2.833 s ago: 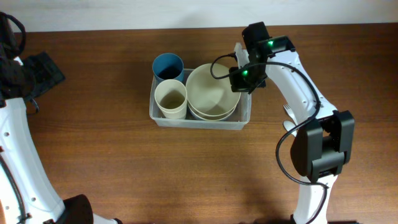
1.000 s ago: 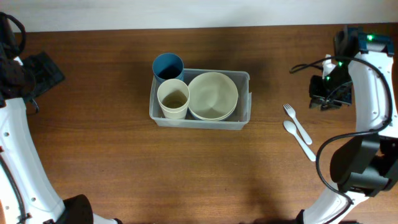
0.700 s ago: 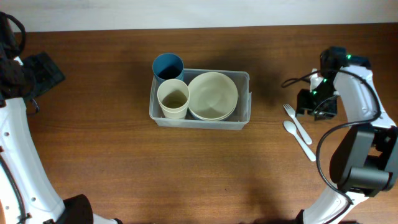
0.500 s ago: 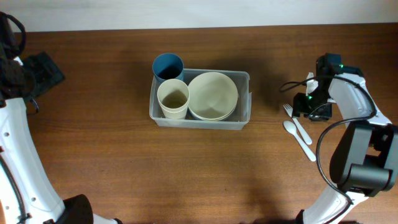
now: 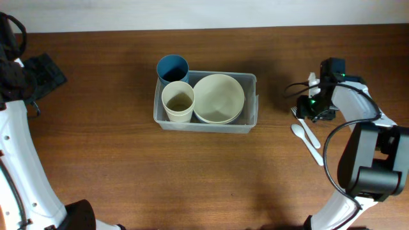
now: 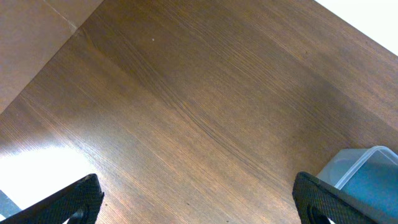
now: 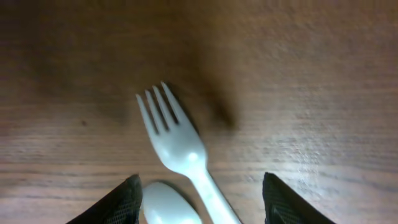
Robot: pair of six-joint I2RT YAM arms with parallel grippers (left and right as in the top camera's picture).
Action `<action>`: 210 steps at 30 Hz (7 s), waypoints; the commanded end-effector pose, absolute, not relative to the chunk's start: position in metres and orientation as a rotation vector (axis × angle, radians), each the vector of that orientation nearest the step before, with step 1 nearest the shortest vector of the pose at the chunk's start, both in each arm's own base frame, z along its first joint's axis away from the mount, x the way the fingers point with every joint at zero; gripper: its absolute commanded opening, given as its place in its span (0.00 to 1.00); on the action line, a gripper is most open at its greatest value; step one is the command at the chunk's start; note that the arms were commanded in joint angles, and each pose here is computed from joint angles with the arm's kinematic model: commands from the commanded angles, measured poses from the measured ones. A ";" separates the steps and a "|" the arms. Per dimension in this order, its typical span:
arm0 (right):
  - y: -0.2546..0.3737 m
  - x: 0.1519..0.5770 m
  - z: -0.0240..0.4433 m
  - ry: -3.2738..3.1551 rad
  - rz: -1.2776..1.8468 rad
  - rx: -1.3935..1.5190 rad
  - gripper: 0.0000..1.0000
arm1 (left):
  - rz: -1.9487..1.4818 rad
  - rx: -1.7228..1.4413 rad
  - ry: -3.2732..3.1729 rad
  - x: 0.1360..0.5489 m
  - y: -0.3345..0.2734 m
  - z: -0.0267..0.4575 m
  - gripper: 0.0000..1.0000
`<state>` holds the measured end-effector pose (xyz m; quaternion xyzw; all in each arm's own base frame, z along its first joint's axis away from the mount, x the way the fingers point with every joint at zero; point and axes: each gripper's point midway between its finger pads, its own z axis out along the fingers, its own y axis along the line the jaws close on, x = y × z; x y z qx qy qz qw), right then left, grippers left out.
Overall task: Pack container
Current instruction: 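Grasp the white fork by its head with the right gripper, then carry the fork to the container's right edge and drop it in, then move the right gripper to the white spoon and grasp it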
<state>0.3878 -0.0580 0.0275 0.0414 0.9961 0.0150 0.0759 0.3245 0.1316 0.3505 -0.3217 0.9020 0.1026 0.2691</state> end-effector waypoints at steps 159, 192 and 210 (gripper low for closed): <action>-0.051 0.297 0.072 3.422 0.163 0.486 0.47 | 0.270 -0.883 2.434 0.325 0.132 0.348 0.99; -0.025 0.300 -0.053 3.234 -0.089 0.180 0.53 | 0.270 -0.883 2.434 0.325 0.132 0.348 0.99; -0.025 0.303 -0.050 3.234 -0.087 0.188 0.32 | 0.270 -0.883 2.434 0.325 0.132 0.348 1.00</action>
